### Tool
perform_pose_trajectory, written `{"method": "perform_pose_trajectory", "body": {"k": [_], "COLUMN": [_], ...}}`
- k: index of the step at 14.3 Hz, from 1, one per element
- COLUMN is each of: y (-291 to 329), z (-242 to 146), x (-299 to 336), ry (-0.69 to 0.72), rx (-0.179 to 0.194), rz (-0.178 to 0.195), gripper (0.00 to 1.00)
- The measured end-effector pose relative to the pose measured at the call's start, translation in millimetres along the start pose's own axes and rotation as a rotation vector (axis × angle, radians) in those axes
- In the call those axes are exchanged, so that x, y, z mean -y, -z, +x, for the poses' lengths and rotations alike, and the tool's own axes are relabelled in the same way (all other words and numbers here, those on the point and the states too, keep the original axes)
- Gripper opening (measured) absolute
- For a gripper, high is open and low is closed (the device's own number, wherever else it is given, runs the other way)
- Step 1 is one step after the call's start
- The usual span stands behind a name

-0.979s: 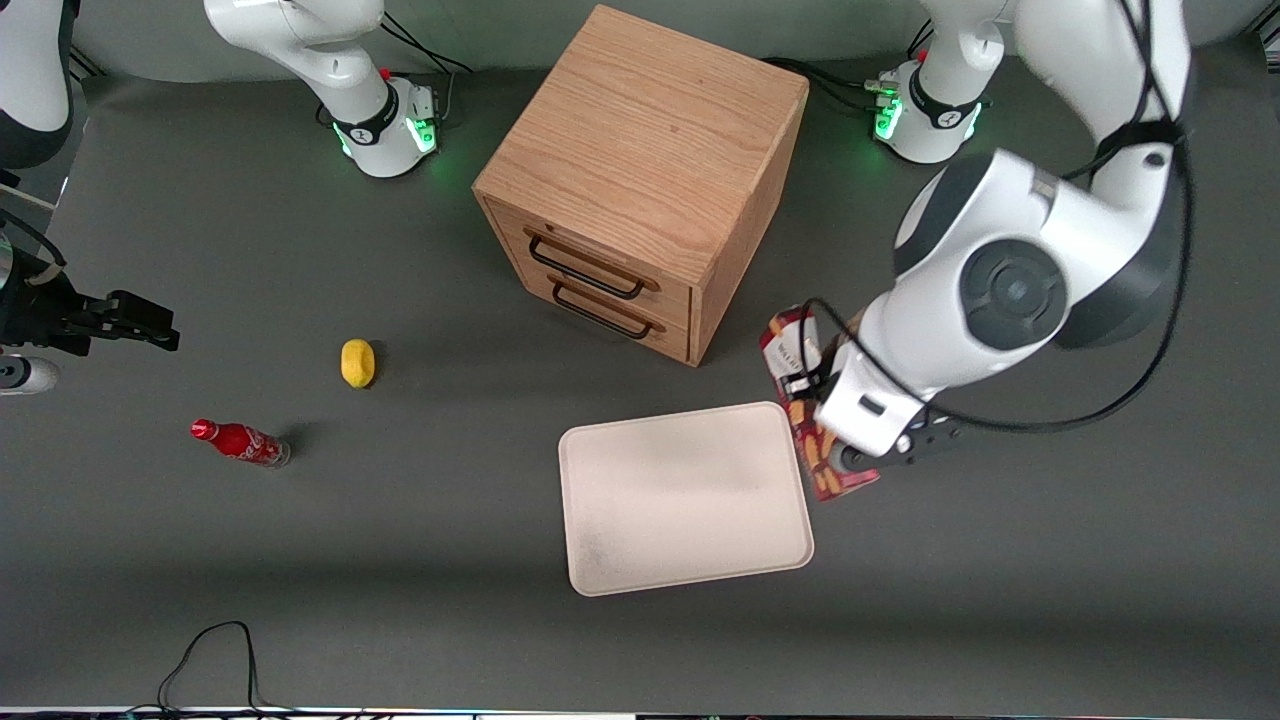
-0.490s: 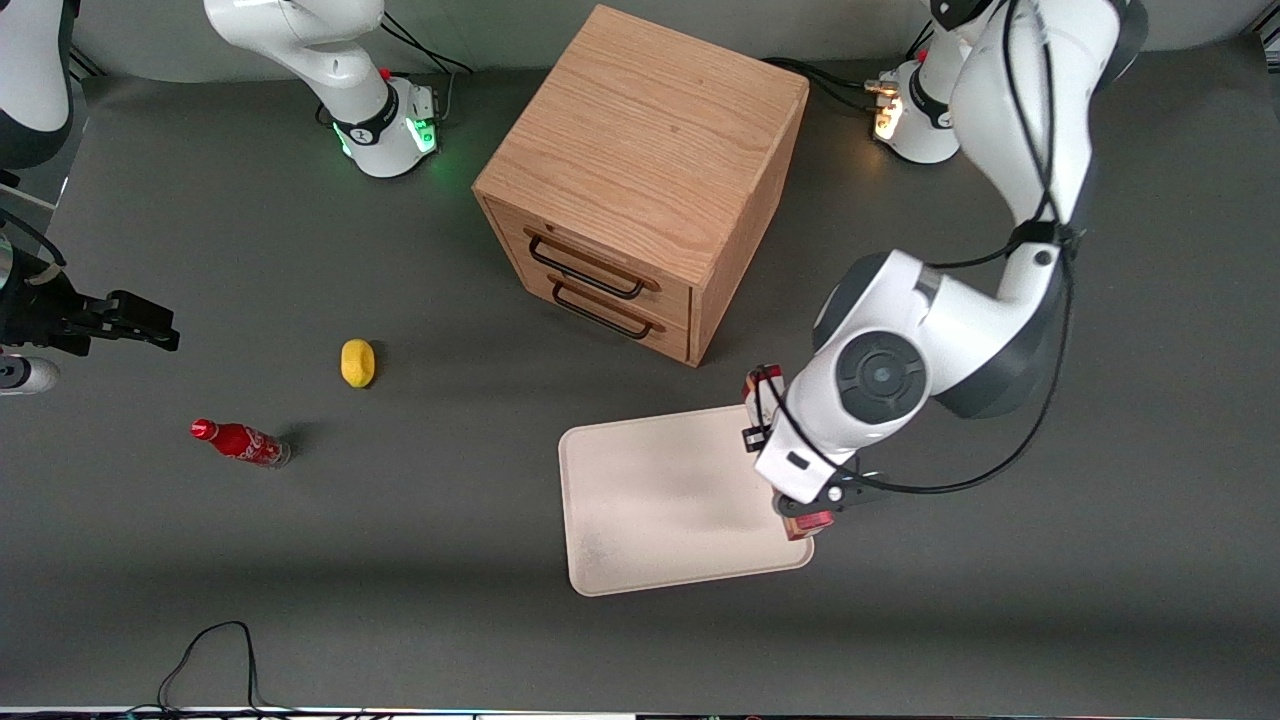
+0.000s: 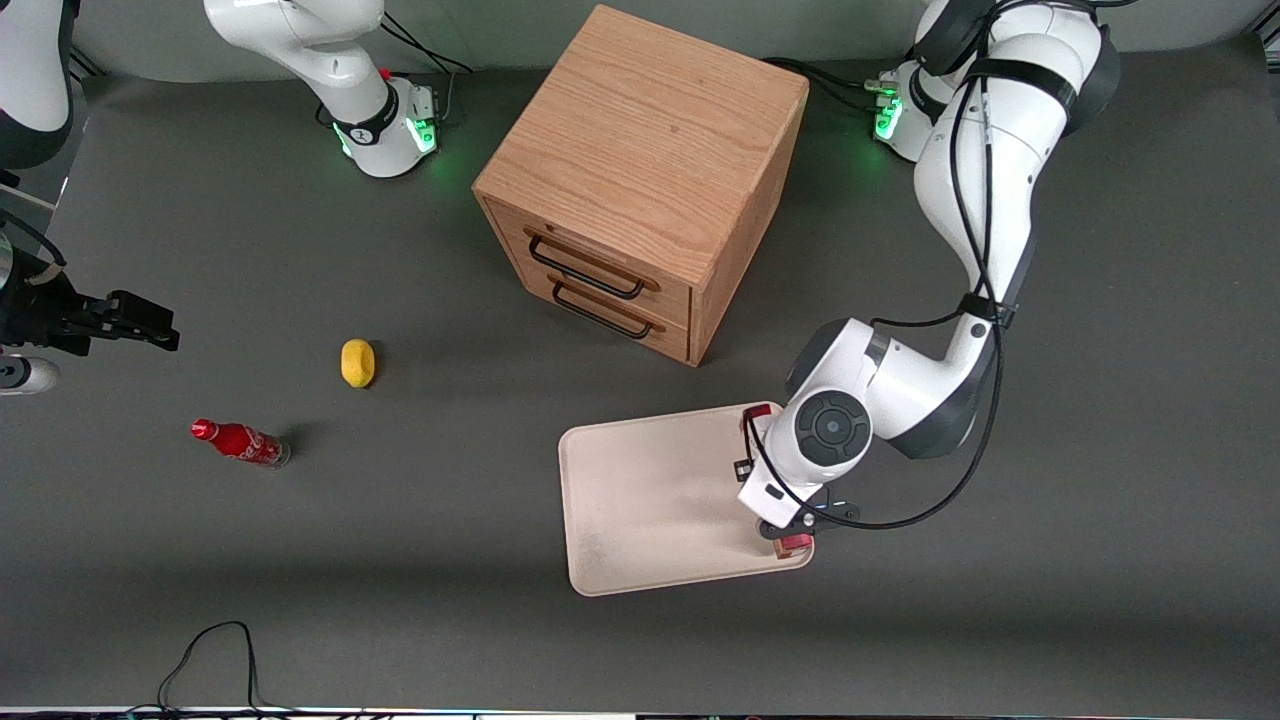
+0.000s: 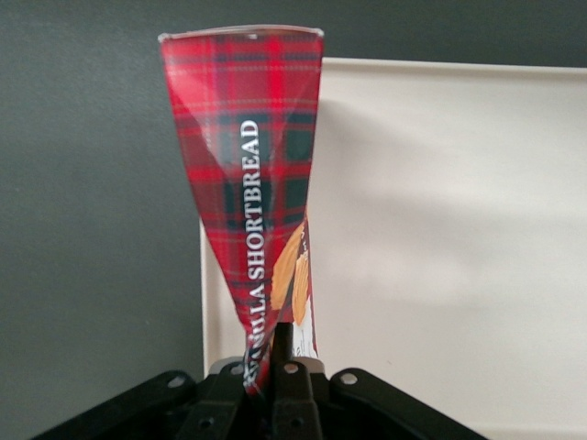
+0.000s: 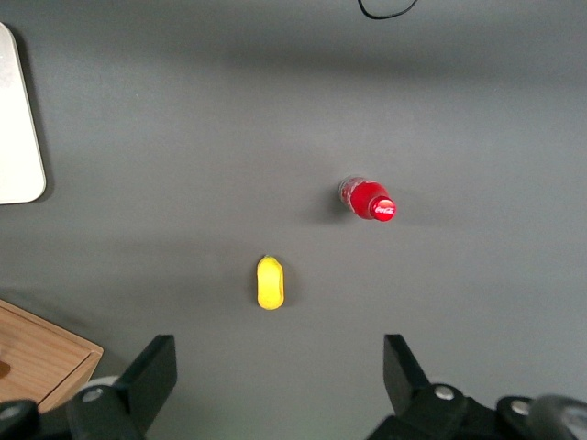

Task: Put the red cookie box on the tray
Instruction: 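Lower the box onto the tray and open the left gripper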

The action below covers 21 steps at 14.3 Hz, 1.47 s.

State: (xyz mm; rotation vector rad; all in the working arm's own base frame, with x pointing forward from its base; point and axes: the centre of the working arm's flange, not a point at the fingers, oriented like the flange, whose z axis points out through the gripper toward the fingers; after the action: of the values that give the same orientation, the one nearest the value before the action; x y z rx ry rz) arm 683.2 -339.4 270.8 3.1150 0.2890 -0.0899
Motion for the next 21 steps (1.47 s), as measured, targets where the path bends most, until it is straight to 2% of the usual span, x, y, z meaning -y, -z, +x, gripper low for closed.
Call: {"method": "perform_pose_trajectory", "body": {"k": [9,10,11,12,14,17,18,21], "y": [-6.5,-6.4,-6.1,-5.4,-3.6,9.4,20.2,89.4], "z": [5.1,5.3,5.6,6.2,7.0,9.8,10.7,-0.8], "x": [3.8,3.9,4.0,4.0,4.0,8.5,13.7,33.0], "ry": [0.002,0.002,0.003,0.003,0.004,0.011,0.017,0.001], "rx": [-0.011,-0.012,-0.014,-0.016,-0.019,-0.022,-0.016,0.02], "rz": [-0.008,-0.009,-0.01,-0.012,-0.015,-0.011,-0.001,0.063], "gripper": [0.04,0.1,0.2,0.41,0.6,0.93,1.0,1.0]}}
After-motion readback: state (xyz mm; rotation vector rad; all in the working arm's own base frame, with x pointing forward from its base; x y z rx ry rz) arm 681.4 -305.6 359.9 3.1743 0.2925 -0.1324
